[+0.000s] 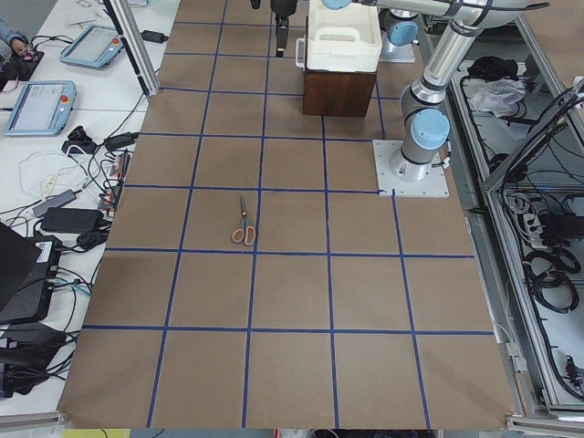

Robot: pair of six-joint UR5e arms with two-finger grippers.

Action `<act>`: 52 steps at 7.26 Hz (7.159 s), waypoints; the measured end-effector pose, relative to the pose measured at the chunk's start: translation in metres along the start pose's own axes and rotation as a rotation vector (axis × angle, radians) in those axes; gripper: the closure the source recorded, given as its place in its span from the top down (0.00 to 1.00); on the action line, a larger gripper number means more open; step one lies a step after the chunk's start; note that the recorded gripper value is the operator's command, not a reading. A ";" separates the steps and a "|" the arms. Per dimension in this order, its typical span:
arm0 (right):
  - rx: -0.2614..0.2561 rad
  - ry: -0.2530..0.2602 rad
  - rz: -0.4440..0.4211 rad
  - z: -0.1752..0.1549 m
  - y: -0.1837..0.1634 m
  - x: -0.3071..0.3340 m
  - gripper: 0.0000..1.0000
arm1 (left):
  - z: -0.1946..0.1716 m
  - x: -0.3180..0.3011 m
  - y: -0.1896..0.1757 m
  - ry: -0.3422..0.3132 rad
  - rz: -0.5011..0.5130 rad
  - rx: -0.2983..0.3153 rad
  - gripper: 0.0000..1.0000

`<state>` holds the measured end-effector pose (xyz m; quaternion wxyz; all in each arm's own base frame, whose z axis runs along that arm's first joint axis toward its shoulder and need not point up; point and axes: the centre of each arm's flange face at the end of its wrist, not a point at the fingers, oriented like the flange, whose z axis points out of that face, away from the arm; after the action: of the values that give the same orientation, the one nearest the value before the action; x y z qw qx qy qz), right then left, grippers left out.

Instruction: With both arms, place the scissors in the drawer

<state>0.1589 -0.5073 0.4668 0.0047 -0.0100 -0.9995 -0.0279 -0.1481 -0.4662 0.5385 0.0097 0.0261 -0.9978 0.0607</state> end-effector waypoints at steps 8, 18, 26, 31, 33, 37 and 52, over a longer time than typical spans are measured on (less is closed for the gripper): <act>0.039 0.075 0.131 -0.001 -0.005 0.008 1.00 | 0.046 -0.084 -0.023 -0.005 0.206 -0.104 1.00; -0.045 0.074 1.151 0.117 -0.026 -0.140 1.00 | 0.314 -0.370 -0.151 0.017 1.579 -0.118 1.00; -0.172 0.139 1.465 0.149 -0.027 -0.150 1.00 | 0.369 -0.387 -0.122 0.063 1.749 -0.155 1.00; -0.199 0.185 1.542 0.153 -0.027 -0.150 1.00 | 0.379 -0.385 -0.109 0.034 1.767 -0.140 0.87; -0.214 0.212 1.548 0.149 -0.026 -0.150 1.00 | 0.377 -0.389 -0.107 0.034 1.759 -0.138 0.87; -0.258 0.267 1.550 0.163 -0.023 -0.151 1.00 | 0.377 -0.388 -0.104 0.048 1.747 -0.142 0.78; -0.275 0.260 1.514 0.199 -0.030 -0.161 1.00 | 0.344 -0.373 -0.105 0.037 1.759 -0.105 0.00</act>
<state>0.3172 -0.5292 0.2644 0.1384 -0.6865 -0.6997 -0.1417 0.2245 -0.5927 0.2012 -0.0231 -0.7531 -0.6575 0.0006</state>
